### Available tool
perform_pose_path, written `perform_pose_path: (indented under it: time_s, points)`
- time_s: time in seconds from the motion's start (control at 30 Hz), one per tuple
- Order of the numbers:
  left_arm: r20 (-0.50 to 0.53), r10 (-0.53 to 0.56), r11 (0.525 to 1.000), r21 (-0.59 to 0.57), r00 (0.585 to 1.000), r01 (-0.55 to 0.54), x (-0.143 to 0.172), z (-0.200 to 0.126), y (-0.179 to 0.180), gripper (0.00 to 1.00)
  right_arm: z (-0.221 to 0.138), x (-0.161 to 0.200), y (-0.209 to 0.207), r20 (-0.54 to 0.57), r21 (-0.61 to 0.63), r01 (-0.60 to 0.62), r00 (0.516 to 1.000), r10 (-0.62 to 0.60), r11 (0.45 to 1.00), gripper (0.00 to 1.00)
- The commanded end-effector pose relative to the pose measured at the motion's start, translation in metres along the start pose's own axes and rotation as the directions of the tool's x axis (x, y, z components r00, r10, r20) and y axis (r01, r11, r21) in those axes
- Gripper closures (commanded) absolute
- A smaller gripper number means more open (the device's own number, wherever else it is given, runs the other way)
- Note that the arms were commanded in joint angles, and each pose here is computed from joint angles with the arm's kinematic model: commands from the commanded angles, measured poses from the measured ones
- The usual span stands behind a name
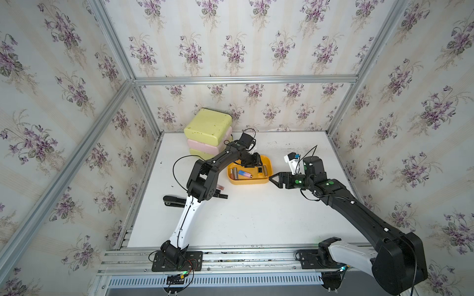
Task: Put the lipstick into the storage box
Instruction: Place the lipstick in the storage box.
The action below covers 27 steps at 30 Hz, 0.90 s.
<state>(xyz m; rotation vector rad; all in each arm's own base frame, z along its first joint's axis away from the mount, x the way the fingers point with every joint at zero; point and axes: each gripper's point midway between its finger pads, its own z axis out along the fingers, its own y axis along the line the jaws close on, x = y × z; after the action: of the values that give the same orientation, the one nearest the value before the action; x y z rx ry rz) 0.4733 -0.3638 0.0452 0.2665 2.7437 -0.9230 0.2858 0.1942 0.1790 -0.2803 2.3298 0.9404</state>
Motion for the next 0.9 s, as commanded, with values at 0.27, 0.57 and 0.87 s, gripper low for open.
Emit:
perform_pose_path:
  time_s: [0.27, 0.57, 0.87]
  points:
    - [0.037, 0.035, 0.999, 0.024, 0.999, -0.036, -0.002, -0.019, -0.009, 0.38, -0.006, -0.01, 0.006, 0.036, -0.007, 0.02, 0.999, -0.02, 1.0, 0.11]
    - [0.213, 0.111, 0.986, 0.094, 0.971, -0.134, -0.011, -0.092, -0.037, 0.31, 0.001, -0.017, 0.012, 0.023, -0.009, 0.007, 1.0, -0.007, 1.0, 0.11]
    - [0.331, 0.092, 0.991, 0.061, 0.939, -0.118, 0.035, -0.19, -0.019, 0.25, 0.054, 0.012, 0.067, -0.127, -0.009, 0.191, 0.973, -0.19, 0.982, 0.12]
